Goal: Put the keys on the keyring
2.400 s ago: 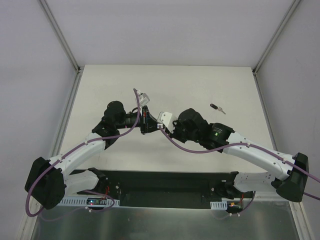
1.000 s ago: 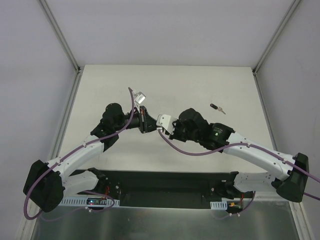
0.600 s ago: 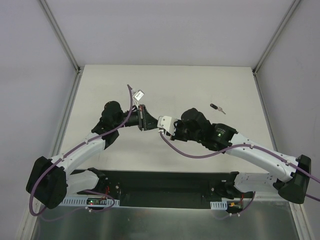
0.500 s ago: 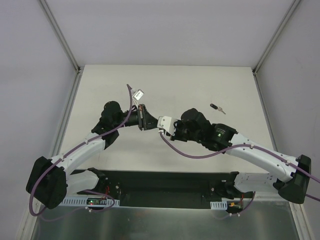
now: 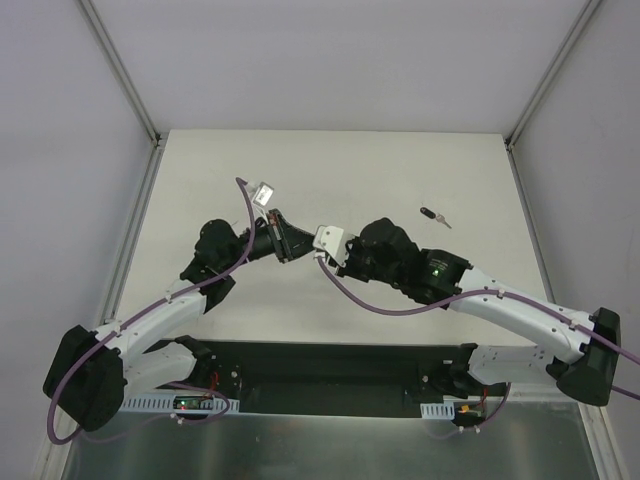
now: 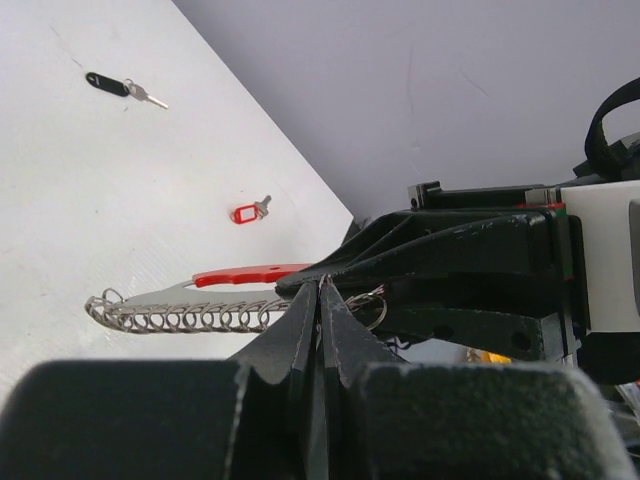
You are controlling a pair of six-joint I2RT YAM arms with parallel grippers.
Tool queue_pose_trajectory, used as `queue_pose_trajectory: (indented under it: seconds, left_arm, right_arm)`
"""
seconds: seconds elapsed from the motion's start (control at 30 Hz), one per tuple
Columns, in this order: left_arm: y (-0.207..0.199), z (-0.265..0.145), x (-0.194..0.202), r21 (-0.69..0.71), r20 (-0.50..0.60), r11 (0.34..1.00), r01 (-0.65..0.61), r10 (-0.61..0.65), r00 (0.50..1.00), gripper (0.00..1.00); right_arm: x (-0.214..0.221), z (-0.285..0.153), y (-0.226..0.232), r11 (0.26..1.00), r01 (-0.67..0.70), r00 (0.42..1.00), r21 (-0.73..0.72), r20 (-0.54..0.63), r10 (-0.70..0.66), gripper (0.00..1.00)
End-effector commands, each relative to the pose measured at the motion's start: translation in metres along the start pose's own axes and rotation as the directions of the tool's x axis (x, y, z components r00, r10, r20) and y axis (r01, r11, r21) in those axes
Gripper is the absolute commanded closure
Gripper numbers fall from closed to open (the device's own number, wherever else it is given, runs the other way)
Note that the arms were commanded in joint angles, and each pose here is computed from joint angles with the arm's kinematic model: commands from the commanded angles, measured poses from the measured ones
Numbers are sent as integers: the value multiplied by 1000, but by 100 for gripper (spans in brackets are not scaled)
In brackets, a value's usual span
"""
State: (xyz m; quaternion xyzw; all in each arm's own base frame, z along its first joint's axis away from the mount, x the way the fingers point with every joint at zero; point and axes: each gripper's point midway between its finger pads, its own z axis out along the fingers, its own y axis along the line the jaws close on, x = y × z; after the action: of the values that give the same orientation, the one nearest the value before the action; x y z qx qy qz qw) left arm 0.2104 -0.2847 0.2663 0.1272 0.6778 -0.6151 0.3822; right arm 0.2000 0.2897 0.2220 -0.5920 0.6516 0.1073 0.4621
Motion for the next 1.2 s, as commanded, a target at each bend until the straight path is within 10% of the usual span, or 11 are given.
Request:
queue_pose_trajectory:
  seconds: [0.0,0.57,1.17]
  left_arm:
    - [-7,-2,-26,8,181,993,-117,113,977,100]
    - [-25,0,-26,83,183,866,-493,473,862,100]
    - [-39,7,-23,191,162,778,-599,577,801,100]
  right_arm:
    - [-10,6,-10,994,-69,997,81,37,66,93]
    - [-9,-25,3,962,-267,962,-52,48,269,33]
    - [-42,-46,-51,842,-443,789,-308,312,529,46]
